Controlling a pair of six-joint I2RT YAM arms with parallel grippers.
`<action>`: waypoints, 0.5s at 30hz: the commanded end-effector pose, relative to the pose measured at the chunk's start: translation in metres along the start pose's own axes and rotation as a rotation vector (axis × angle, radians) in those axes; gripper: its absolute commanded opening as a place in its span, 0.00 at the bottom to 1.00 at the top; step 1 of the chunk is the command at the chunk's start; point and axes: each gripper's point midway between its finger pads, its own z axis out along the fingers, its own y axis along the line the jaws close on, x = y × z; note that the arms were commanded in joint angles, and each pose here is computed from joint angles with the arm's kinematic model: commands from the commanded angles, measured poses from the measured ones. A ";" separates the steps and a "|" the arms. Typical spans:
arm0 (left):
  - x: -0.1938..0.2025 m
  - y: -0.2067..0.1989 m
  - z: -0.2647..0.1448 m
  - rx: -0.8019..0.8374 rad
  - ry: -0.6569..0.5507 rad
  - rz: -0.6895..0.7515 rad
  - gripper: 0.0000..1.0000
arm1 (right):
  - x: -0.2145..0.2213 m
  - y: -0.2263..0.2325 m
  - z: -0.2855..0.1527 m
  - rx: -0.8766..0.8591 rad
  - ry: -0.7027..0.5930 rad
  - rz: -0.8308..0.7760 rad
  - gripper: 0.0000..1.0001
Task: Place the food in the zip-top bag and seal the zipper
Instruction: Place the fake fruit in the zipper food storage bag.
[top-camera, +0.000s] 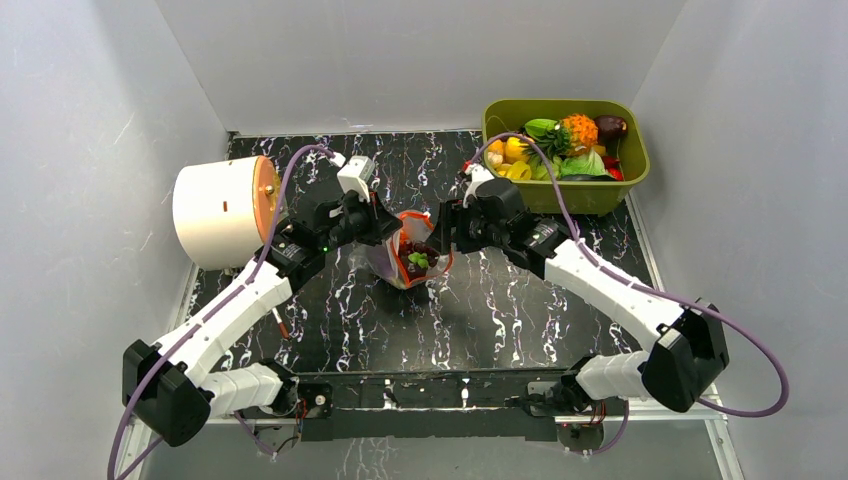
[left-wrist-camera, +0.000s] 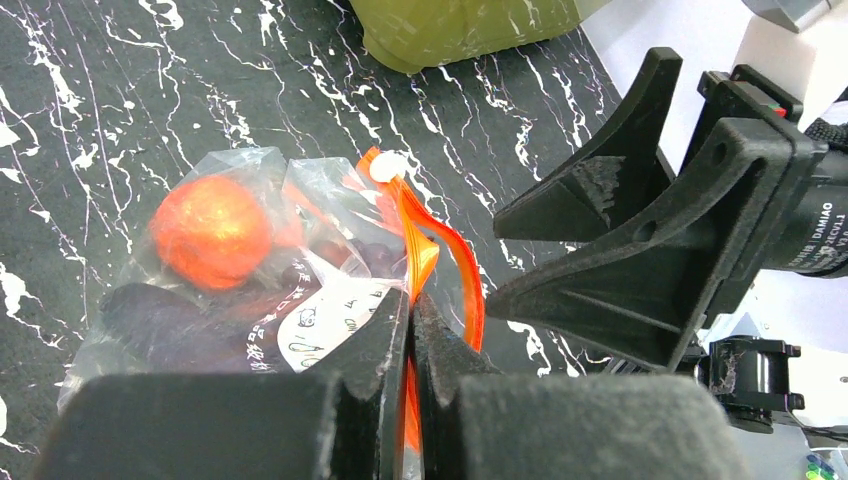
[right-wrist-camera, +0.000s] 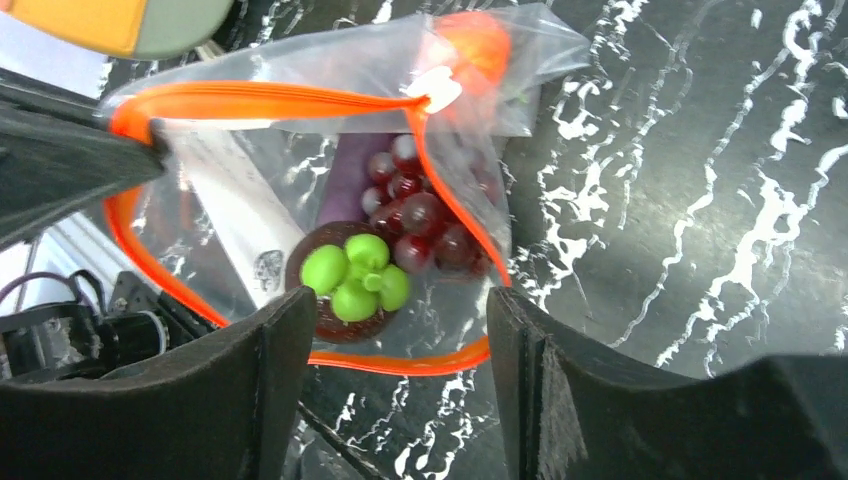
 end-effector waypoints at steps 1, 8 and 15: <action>-0.017 -0.007 -0.012 0.021 -0.071 0.026 0.00 | -0.004 -0.019 -0.009 0.109 -0.034 -0.034 0.50; -0.015 -0.006 -0.014 0.016 -0.069 0.033 0.00 | 0.031 -0.038 0.020 0.159 0.089 0.032 0.45; -0.016 -0.006 -0.014 0.019 -0.072 0.035 0.00 | 0.025 -0.035 0.028 0.150 0.079 0.040 0.22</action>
